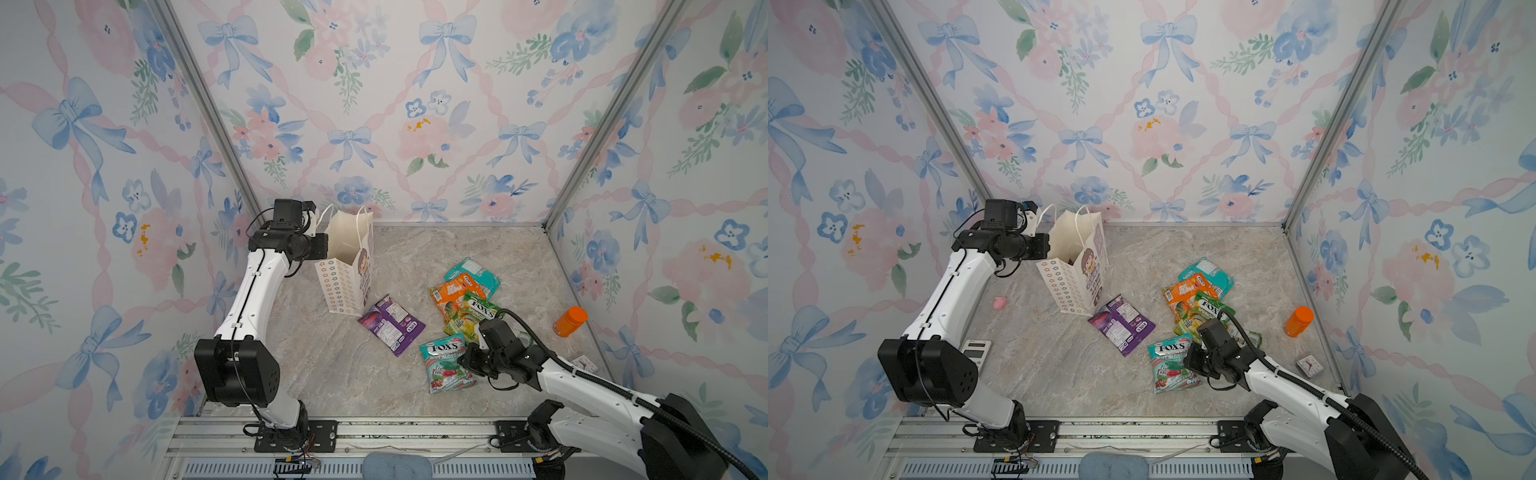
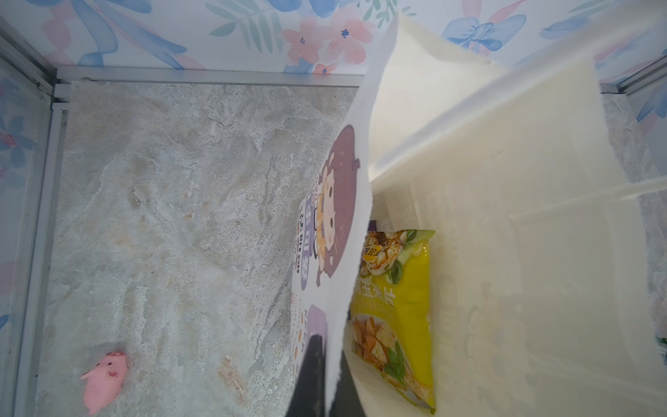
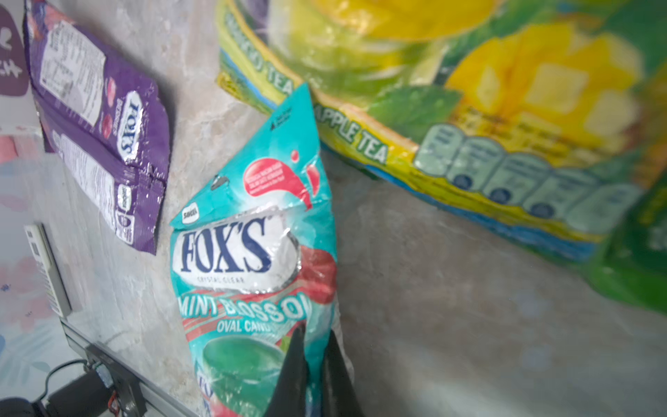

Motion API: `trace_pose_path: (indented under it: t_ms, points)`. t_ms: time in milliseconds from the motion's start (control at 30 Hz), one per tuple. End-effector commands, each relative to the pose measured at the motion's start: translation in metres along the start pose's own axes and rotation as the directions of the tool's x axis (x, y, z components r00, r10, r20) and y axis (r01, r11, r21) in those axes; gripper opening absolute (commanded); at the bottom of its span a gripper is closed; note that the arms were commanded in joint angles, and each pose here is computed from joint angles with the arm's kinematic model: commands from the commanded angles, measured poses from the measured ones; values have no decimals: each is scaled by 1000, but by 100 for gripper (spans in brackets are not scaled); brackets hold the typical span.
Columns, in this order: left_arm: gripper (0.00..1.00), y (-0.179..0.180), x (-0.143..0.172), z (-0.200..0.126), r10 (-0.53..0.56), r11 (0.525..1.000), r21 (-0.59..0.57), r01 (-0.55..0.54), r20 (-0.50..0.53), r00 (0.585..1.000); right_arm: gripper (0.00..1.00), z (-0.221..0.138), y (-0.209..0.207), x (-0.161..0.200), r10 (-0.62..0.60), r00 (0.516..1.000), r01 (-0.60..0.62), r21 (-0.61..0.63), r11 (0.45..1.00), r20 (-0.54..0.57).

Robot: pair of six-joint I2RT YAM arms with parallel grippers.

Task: Place the snacks into the paper bag
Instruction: Pick up the snack from the bottom-center of the table.

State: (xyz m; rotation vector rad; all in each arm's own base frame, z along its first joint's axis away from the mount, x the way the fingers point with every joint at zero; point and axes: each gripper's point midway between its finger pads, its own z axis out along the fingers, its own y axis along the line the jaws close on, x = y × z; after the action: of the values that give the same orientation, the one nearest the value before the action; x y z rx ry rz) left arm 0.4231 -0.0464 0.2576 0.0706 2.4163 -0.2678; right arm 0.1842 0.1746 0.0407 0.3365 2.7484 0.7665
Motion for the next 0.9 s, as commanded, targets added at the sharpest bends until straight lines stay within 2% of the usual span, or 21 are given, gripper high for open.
trace_pose_path:
  t_ms: [0, 233, 400, 533, 667, 867]
  points:
    - [0, 0, 1, 3, -10, 1000, 10, 10, 0, 1000, 0, -14, 20, -12, -32, 999, 33, -30, 999, 40]
    - [0, -1, 1, 3, -12, 1000, 14, 12, 0, 1000, 0, -54, 74, -47, -111, 983, 126, -94, 988, 145]
    - [0, -2, 1, 4, -10, 1000, 17, 10, -2, 1000, 0, -84, 132, -82, -170, 952, 216, -168, 962, 255]
    - [0, -3, 1, 4, -13, 1000, 24, 13, -2, 1000, 0, -105, 175, -113, -247, 904, 316, -154, 936, 350]
    - [0, -4, 1, 5, -11, 1000, 28, 11, -3, 1000, 0, -127, 229, -147, -274, 840, 399, -192, 896, 469]
    - [0, -5, 1, 6, -11, 999, 31, 12, -5, 1000, 0, -164, 310, -179, -330, 731, 552, -233, 801, 598]
